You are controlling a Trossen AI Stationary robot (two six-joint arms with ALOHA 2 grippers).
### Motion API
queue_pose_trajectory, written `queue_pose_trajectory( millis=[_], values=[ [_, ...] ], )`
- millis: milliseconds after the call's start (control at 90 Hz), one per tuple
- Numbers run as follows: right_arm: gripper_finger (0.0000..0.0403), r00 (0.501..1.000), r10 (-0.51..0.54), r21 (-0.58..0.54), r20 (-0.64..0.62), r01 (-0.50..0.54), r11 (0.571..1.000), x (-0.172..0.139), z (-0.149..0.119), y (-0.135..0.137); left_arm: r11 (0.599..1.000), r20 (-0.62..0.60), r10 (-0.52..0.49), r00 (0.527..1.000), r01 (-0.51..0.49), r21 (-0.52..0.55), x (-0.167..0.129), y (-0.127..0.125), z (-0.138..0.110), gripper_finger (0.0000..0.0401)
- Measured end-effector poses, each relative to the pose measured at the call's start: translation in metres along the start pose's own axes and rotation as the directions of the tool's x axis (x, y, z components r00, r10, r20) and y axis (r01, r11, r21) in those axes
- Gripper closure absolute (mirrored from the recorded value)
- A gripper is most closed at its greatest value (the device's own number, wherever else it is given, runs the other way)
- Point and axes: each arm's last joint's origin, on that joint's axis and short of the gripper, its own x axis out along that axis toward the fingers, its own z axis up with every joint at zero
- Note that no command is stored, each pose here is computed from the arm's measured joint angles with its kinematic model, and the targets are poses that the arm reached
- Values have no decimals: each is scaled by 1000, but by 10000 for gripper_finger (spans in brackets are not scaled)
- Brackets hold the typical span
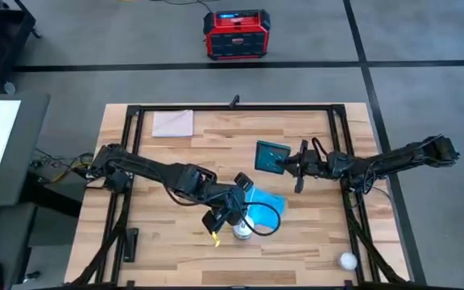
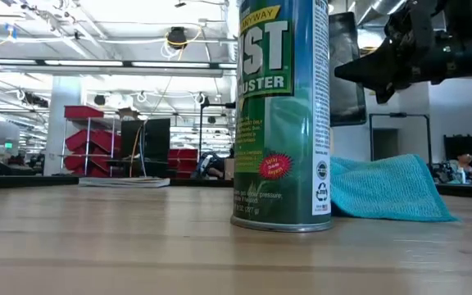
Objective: Apply microfiber cloth
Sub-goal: Spray the front of the green tablet using the white spray bottle
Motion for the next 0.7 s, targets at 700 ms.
queue_pose_trajectory(
  millis=[700],
  values=[
    [391,999,-11,-53,-44,9,999,24,5,7,999,67,29,997,-30,20,-16,6,11,401]
  ],
)
